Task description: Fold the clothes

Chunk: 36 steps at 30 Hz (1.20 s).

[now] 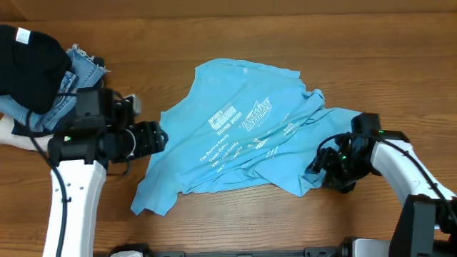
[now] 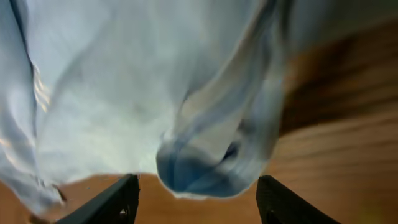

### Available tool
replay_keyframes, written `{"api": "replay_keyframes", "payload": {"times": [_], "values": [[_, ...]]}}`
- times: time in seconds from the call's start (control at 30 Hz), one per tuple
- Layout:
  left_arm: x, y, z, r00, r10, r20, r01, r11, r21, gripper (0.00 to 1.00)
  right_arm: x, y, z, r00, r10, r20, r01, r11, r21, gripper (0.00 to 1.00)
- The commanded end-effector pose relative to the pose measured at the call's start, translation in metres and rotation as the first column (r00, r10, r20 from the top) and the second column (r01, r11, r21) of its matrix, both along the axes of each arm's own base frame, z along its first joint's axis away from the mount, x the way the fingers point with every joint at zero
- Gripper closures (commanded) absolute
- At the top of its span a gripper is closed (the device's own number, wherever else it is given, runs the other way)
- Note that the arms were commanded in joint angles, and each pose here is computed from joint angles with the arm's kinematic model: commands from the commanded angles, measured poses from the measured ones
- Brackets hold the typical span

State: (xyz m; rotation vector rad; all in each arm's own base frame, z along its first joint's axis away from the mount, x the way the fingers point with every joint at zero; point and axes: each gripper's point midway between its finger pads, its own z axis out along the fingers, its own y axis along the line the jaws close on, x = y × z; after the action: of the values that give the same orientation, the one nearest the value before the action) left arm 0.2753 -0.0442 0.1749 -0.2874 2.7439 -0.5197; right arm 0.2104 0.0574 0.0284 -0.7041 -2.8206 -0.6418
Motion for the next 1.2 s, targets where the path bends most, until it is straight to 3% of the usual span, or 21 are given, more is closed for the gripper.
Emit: {"api": "replay_keyframes", "payload": {"times": [0.0, 0.17, 0.3, 0.4, 0.47, 0.53, 0.63, 0.7, 0.77, 0.87, 0.97, 1.1, 1.17], "values": [[0.010, -0.027, 0.001, 0.992, -0.119, 0.032, 0.120, 0.992, -0.023, 0.32, -0.009, 0.022, 0.007, 0.998, 0.058, -0.007, -0.057, 0.994, 0.089, 0.37], [0.018, -0.041, -0.017, 0.988, -0.156, -0.012, 0.155, 0.987, -0.033, 0.33, -0.015, 0.034, -0.003, 0.997, 0.068, -0.041, -0.067, 0.998, 0.021, 0.43], [0.022, -0.041, -0.015, 0.988, -0.156, 0.008, 0.156, 0.987, -0.032, 0.33, -0.013, 0.022, -0.017, 0.998, 0.063, -0.029, -0.066, 0.993, -0.102, 0.55], [0.023, -0.041, -0.015, 0.988, -0.156, 0.011, 0.156, 0.987, -0.031, 0.32, -0.012, 0.019, -0.018, 0.998, 0.064, -0.024, -0.067, 0.990, -0.122, 0.63], [0.024, -0.041, -0.014, 0.988, -0.156, 0.015, 0.157, 0.987, -0.031, 0.32, -0.012, 0.015, -0.020, 0.998, 0.066, -0.024, -0.068, 0.987, -0.147, 0.73], [0.024, -0.041, -0.014, 0.988, -0.156, 0.017, 0.157, 0.987, -0.031, 0.32, -0.011, 0.011, -0.021, 0.997, 0.066, -0.024, -0.070, 0.983, -0.168, 0.95], [0.025, -0.041, -0.014, 0.987, -0.156, 0.021, 0.157, 0.987, -0.030, 0.32, -0.013, 0.002, -0.020, 0.997, 0.067, -0.039, -0.074, 0.973, -0.220, 0.96], [0.026, -0.041, -0.014, 0.988, -0.156, 0.023, 0.157, 0.987, -0.030, 0.32, -0.022, -0.022, -0.012, 0.995, 0.033, -0.099, -0.066, 0.934, -0.352, 0.96], [0.027, -0.041, -0.013, 0.987, -0.156, 0.029, 0.157, 0.987, -0.030, 0.32, -0.028, -0.064, 0.011, 0.977, -0.191, -0.097, 0.103, 0.816, -0.569, 0.96], [0.031, -0.042, -0.012, 0.987, -0.156, 0.045, 0.157, 0.987, -0.028, 0.32, -0.031, -0.066, 0.024, 0.937, -0.341, -0.073, 0.248, 0.799, -0.547, 0.96], [0.040, -0.044, -0.007, 0.983, -0.159, 0.093, 0.163, 0.986, -0.032, 0.29, -0.031, -0.061, 0.031, 0.891, -0.446, -0.082, 0.370, 0.820, -0.436, 0.96], [0.077, -0.069, 0.002, 0.916, -0.295, 0.272, 0.304, 0.953, 0.011, 0.27, -0.034, -0.072, 0.039, 0.803, -0.583, -0.123, 0.521, 0.787, -0.329, 0.96], [0.101, -0.095, -0.032, 0.873, -0.416, 0.253, 0.419, 0.907, 0.043, 0.30, -0.035, -0.076, 0.040, 0.802, -0.585, -0.123, 0.524, 0.786, -0.326, 0.96]]}}
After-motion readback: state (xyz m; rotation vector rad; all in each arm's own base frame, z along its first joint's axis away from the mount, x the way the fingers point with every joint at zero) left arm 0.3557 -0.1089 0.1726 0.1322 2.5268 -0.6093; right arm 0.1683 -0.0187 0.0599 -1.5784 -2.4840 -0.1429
